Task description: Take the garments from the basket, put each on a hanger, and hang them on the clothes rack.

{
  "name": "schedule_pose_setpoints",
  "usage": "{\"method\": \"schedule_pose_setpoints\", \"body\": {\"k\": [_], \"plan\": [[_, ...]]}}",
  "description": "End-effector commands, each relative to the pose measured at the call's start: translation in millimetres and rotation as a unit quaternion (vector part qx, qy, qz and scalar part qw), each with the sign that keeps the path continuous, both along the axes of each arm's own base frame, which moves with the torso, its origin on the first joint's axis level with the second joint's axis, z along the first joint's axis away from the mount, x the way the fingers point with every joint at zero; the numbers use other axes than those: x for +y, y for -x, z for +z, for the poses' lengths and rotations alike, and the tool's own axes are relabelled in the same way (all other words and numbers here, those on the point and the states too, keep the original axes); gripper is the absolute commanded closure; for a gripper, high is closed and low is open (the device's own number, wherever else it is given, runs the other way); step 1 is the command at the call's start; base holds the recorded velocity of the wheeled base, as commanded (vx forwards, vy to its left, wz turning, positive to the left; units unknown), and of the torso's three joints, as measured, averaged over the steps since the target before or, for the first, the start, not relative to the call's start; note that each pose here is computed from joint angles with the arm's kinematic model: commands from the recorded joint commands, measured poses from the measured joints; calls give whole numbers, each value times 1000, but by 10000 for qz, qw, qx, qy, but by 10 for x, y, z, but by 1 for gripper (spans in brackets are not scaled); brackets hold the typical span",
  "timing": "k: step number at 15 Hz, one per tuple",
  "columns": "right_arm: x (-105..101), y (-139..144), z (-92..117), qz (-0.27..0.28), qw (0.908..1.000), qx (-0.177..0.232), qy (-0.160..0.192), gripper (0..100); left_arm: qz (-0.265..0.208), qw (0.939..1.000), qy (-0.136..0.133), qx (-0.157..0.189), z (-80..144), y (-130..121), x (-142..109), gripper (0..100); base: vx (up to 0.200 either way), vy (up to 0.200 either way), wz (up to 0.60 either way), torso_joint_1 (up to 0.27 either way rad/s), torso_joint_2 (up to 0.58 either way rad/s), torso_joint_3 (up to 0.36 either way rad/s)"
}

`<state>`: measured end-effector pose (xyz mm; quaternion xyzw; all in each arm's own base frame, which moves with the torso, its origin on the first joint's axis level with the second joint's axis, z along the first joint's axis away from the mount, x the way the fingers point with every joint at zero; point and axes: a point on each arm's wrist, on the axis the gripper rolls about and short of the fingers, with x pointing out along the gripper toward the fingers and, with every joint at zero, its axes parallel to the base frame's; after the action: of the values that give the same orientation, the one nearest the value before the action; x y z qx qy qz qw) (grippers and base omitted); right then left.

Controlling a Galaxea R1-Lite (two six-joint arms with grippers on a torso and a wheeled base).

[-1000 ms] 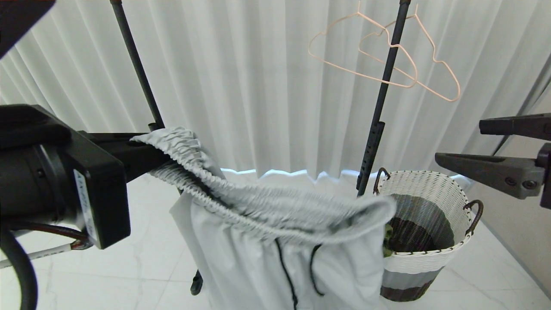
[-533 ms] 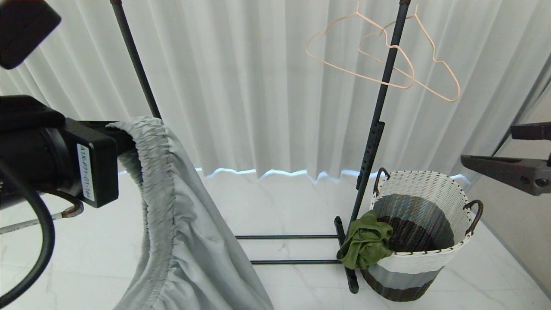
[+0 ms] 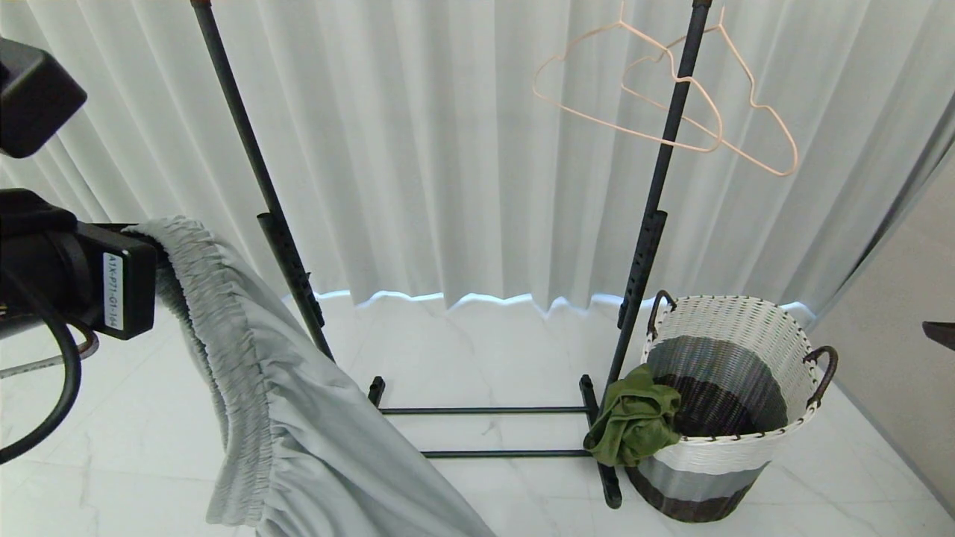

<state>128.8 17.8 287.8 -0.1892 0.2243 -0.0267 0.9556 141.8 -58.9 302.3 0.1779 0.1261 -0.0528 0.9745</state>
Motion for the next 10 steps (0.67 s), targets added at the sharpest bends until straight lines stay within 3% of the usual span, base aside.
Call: {"method": "schedule_pose_setpoints", "body": {"k": [1, 5, 10], "plan": [[-46, 70, -29, -116, 9999, -33, -28, 0, 179, 9998, -111, 37, -18, -37, 106, 100, 0, 0, 0, 0, 0, 0], [-52, 141, -63, -77, 9997, -60, -218, 0, 200, 9998, -44, 18, -6, -38, 178, 100, 0, 0, 0, 19, -51, -31], [-48, 132, -61, -30, 9995, -59, -299, 0, 198, 9998, -18, -76, 21, 32, 201, 100, 0, 0, 0, 147, -408, -251]]}}
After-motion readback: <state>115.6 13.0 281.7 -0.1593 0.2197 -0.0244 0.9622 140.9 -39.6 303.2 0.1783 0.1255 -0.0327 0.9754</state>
